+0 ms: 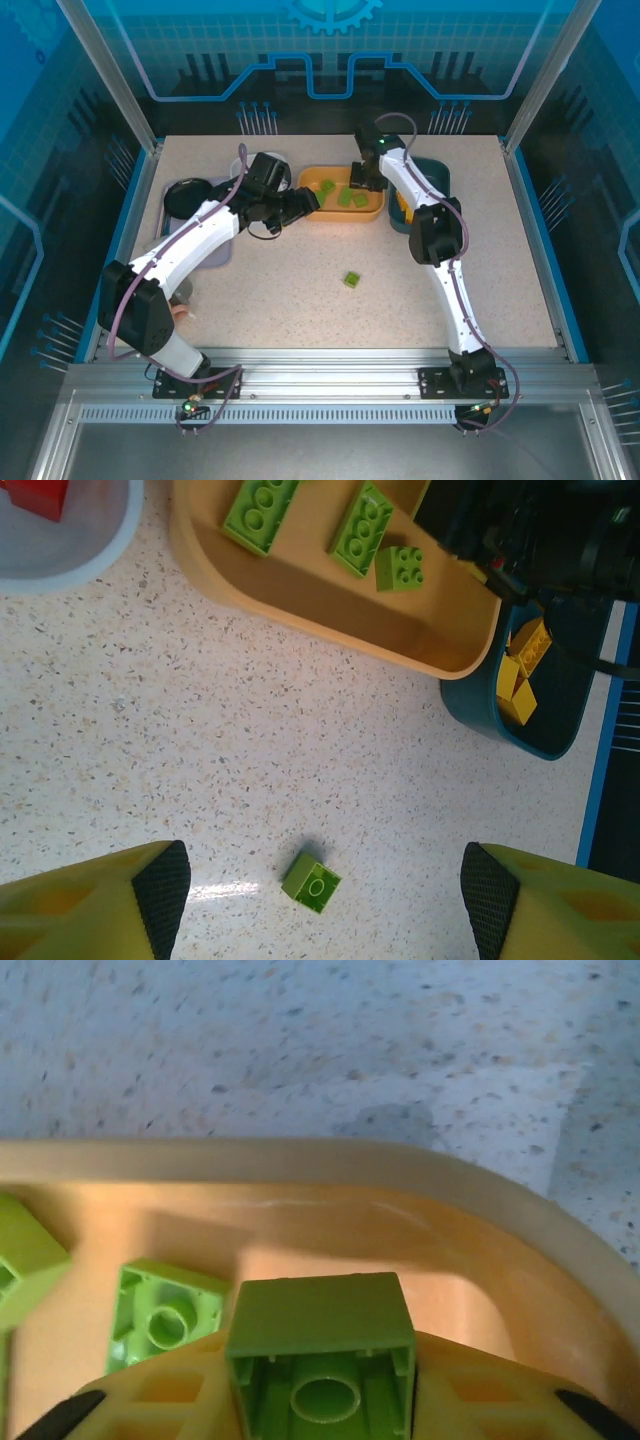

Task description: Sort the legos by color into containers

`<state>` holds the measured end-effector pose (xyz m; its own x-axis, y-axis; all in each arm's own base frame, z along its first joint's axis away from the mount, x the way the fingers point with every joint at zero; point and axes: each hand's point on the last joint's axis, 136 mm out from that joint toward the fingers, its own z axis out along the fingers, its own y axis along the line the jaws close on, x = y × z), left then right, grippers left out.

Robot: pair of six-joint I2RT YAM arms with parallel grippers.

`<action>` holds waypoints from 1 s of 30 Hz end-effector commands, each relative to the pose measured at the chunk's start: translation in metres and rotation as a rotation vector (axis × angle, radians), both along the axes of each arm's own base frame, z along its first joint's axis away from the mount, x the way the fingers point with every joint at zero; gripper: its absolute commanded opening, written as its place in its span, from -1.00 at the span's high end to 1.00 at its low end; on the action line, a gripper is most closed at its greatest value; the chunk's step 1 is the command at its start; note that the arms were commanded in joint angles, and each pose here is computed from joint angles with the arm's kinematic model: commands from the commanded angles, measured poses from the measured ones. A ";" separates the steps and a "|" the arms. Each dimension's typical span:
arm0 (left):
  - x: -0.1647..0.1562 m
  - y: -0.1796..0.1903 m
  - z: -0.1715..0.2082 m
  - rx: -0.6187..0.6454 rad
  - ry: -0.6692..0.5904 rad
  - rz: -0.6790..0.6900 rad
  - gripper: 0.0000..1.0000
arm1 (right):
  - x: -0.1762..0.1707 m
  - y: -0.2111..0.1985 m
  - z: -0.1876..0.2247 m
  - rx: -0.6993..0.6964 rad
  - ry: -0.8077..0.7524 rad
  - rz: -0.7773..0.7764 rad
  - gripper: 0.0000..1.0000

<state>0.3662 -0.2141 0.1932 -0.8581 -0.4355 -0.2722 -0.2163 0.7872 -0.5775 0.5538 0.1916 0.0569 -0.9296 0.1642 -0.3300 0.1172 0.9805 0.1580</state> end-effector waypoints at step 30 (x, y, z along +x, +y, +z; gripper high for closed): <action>-0.150 0.081 -0.041 0.141 0.097 -0.018 -0.52 | -0.290 0.057 0.018 -0.236 0.062 0.971 -0.68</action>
